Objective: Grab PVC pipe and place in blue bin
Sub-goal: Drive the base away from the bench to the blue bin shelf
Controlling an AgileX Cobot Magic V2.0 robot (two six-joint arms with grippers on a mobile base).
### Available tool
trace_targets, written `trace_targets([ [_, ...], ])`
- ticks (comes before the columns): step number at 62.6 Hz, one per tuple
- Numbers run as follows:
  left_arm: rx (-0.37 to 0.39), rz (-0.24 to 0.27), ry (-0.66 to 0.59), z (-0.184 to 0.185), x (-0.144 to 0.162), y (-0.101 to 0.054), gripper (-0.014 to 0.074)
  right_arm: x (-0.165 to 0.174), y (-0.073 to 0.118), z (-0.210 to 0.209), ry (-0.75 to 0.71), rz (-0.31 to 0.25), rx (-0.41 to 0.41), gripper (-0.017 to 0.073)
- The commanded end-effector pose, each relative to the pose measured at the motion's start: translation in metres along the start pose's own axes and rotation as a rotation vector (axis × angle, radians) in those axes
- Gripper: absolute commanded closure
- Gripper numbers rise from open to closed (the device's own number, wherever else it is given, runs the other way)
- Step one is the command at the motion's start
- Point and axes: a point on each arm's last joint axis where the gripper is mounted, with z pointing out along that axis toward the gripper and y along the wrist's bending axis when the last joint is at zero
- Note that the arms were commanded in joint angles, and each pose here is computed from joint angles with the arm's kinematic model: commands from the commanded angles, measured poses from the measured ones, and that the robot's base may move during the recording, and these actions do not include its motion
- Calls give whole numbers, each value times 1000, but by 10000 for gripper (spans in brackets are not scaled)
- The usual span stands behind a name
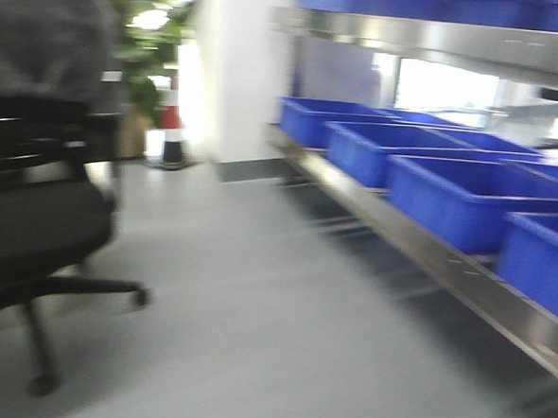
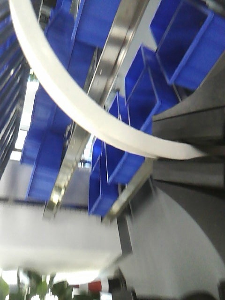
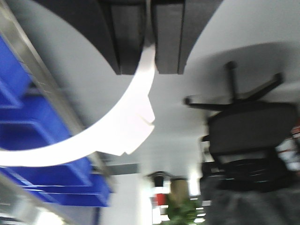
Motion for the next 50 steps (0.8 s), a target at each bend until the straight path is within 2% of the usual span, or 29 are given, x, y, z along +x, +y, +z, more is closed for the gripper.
trace_targets([
  [1, 11, -6, -26, -1, -3, -1, 704, -5, 0, -3, -42, -10, 0, 720],
  [50, 12, -6, -32, -1, -4, -2, 704, -5, 0, -3, -42, -10, 0, 720],
])
